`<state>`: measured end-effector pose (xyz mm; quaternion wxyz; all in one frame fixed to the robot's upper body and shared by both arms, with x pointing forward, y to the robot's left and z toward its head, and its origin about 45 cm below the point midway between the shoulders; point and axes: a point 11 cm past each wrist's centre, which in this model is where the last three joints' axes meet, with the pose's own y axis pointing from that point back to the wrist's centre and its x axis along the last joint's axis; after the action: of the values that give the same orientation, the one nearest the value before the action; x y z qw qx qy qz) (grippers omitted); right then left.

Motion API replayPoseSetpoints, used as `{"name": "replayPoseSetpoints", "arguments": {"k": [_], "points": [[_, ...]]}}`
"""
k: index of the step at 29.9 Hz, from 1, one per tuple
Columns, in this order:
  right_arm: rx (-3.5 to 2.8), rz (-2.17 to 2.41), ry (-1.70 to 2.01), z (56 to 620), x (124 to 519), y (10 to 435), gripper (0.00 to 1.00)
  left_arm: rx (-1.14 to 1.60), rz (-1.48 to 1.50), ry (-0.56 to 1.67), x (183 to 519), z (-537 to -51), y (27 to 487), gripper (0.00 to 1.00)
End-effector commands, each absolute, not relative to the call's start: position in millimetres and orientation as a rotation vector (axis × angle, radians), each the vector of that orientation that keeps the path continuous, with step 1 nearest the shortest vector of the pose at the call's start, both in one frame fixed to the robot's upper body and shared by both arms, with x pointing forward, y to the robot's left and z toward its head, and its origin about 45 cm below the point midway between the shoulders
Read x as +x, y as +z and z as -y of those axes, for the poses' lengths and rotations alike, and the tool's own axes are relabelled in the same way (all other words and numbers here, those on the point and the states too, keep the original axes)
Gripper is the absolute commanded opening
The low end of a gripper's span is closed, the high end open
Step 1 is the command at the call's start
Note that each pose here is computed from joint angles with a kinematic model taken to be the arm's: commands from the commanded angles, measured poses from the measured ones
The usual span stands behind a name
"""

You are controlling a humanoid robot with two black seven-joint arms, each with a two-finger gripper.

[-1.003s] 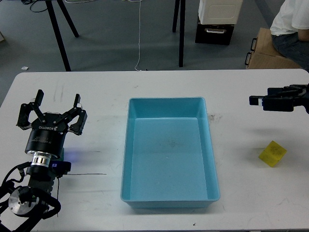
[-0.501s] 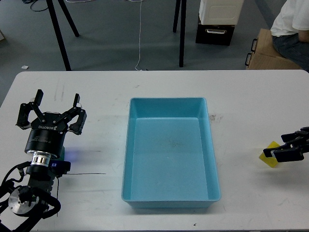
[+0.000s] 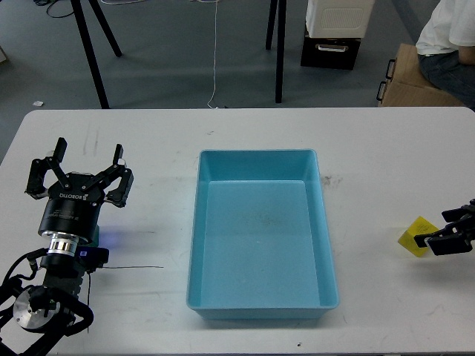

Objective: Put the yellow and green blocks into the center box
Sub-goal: 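Lower the right gripper onto the yellow cube and close on it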

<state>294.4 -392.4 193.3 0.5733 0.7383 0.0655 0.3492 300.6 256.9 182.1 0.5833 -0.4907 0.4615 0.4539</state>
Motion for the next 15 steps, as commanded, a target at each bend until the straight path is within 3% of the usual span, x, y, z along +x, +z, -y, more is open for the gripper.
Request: {"name": "replayPoseSetpoints", "arguments": {"k": [1,15], "points": [[1.711,-0.187,0.803,393.4,295.2,179.4,0.97,-1.146,-1.076,1.06,300.8,-257.4,182.3,1.0],[1.717,-0.206,0.801,383.3,303.1,166.2,0.97,-1.143,-1.076,1.068,300.5,-258.7,180.3,1.0]]}}
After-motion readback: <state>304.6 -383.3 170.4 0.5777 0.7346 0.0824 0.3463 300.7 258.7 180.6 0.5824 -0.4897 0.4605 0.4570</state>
